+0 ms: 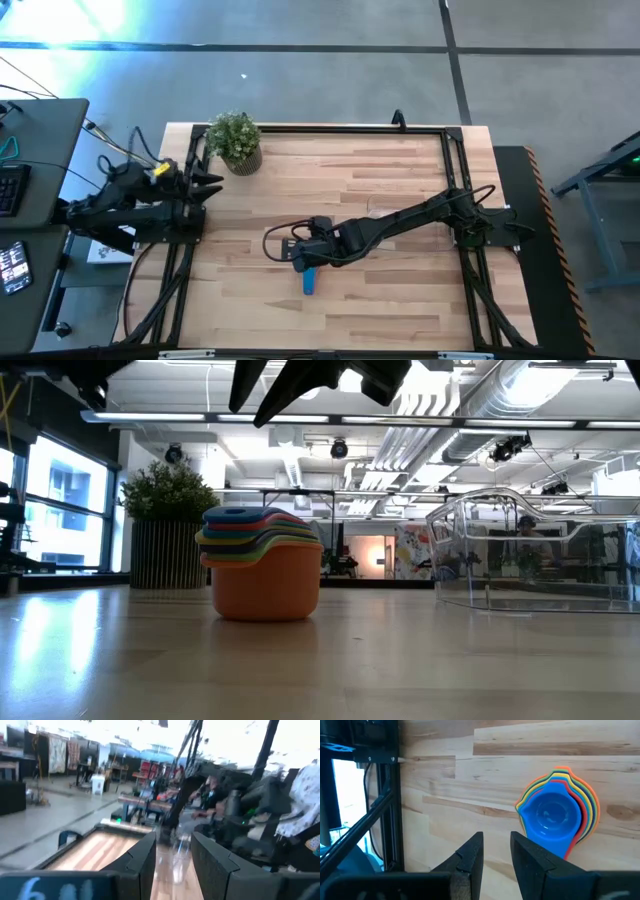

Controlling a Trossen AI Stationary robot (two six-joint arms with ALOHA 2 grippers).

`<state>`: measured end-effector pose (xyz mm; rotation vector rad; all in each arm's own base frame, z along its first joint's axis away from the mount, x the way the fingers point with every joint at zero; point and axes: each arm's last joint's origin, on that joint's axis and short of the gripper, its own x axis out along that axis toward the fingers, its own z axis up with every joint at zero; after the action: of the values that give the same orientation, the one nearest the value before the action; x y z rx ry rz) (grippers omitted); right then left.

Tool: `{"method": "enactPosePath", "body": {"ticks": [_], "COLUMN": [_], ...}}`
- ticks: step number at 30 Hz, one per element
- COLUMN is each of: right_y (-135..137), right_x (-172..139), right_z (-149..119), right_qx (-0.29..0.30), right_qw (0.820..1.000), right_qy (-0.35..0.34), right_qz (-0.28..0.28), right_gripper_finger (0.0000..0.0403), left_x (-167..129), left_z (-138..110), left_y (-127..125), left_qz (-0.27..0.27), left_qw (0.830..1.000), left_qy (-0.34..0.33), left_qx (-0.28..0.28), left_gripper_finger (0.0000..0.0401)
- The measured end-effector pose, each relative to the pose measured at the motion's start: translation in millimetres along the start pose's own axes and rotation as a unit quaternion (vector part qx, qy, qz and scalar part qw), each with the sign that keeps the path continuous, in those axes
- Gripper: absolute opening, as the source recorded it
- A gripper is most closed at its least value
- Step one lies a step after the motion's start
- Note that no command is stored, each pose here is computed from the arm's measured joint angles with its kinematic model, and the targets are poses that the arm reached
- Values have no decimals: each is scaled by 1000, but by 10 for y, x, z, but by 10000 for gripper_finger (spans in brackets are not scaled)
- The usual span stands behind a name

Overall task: Nest measuring cups in basket
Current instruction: Put the nested measuring cups into the transparent bin

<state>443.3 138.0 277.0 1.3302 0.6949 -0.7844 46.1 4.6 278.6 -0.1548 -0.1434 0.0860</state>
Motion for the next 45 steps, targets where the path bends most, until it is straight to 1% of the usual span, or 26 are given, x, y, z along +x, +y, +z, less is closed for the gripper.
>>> {"method": "enactPosePath", "body": {"ticks": [2, 4, 6, 9, 12, 15, 18, 22, 26, 30, 37, 45], "right_y": [0, -2, -3, -3, -3, -3, -3, -3, -4, -4, -3, -2], "right_x": [0, 0, 0, 0, 0, 0, 0, 1, 2, 2, 2, 2], "right_z": [-3, -7, -12, -14, -14, -14, -14, -14, -14, -14, -14, -14], "right_qx": [0, 0, 0, 0, 1, 0, 0, -1, -2, -14, -27, -75], "right_qw": [1000, 1000, 1000, 1000, 1000, 1000, 1000, 1000, 1000, 1000, 999, 997], "right_qy": [4, 13, 23, 27, 27, 27, 27, 27, 27, 27, 27, 27], "right_qz": [-1, -3, -5, -6, -6, -6, -6, -6, -6, -6, -5, -3], "right_gripper_finger": [90, 90, 90, 90, 90, 90, 90, 90, 90, 90, 90, 90], "left_x": [41, 99, 139, 185, 232, 262, 289, 304, 315, 321, 328, 340], "left_z": [-99, -180, -309, -410, -555, -648, -769, -870, -995, -1077, -1090, -1107], "left_y": [22, 38, 62, 84, 107, 126, 154, 186, 218, 237, 240, 242], "left_qz": [11, 15, 23, 29, 31, 35, 50, 79, 101, 112, 112, 112], "left_qw": [1000, 1000, 999, 999, 999, 999, 998, 996, 993, 991, 989, 988], "left_qy": [14, 13, 31, 20, 33, 32, 42, 48, 67, 78, 85, 96], "left_qx": [1, 5, 4, -2, -4, -4, -6, -3, 15, 17, 39, 41], "left_gripper_finger": [113, 113, 113, 113, 113, 113, 113, 113, 113, 113, 113, 113]}}
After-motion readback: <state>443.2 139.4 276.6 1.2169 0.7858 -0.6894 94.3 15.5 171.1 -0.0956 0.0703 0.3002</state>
